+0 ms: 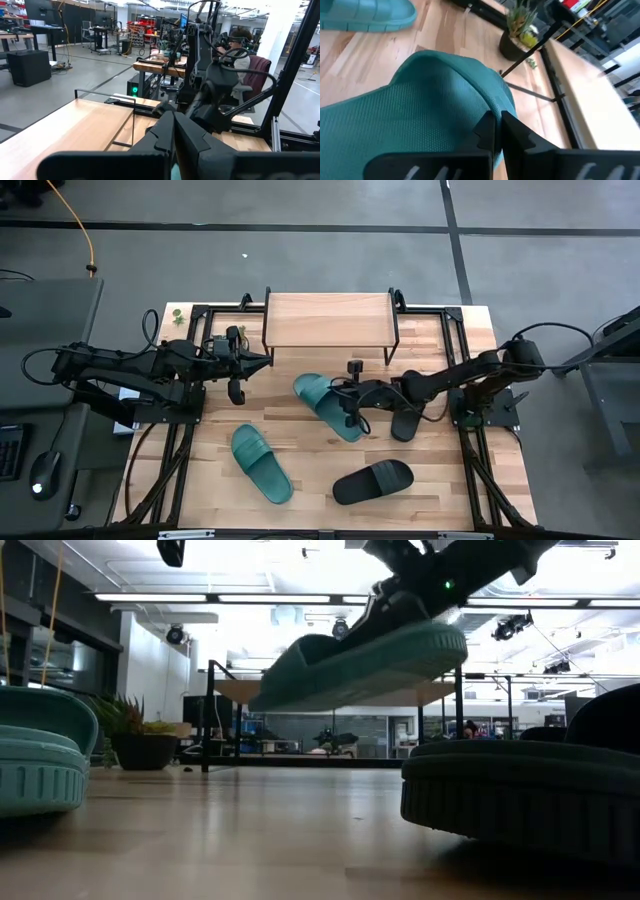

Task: Pick and place slides into the shelf
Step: Put the top green slide on the shelf

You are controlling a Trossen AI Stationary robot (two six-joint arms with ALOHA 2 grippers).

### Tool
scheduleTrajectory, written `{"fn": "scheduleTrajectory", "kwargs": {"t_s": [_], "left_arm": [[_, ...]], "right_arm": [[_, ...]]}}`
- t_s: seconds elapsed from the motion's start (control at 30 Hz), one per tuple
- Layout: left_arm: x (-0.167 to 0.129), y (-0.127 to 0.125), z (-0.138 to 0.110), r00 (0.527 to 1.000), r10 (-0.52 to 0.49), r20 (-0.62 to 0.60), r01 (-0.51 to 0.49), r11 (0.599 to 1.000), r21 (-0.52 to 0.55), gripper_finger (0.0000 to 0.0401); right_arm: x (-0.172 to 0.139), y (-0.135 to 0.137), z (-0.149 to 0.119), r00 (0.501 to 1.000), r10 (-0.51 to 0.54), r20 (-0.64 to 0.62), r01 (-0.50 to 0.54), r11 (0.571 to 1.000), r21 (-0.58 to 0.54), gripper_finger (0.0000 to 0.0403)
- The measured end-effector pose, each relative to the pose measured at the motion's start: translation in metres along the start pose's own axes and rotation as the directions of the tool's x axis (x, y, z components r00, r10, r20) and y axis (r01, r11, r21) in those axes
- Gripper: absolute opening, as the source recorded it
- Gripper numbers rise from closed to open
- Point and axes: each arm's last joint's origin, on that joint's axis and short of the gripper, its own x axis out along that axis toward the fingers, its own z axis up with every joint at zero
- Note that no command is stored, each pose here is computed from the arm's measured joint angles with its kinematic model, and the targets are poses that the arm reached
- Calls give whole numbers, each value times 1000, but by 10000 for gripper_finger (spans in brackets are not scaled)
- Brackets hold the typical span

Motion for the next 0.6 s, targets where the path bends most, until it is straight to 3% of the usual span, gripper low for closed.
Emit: {"fn": "scheduleTrajectory", "kwargs": {"t_s": [0.27,0.6], "left_arm": [[0,0,0,1000,0,0,0,1000,0,3],[0,0,0,1000,1,-2,-1,1000,0,3]], "right_arm": [[-14,-15,21,998,-60,32,61,998,-23,0],[-22,-31,42,987,-122,-106,124,992,15,0]]}}
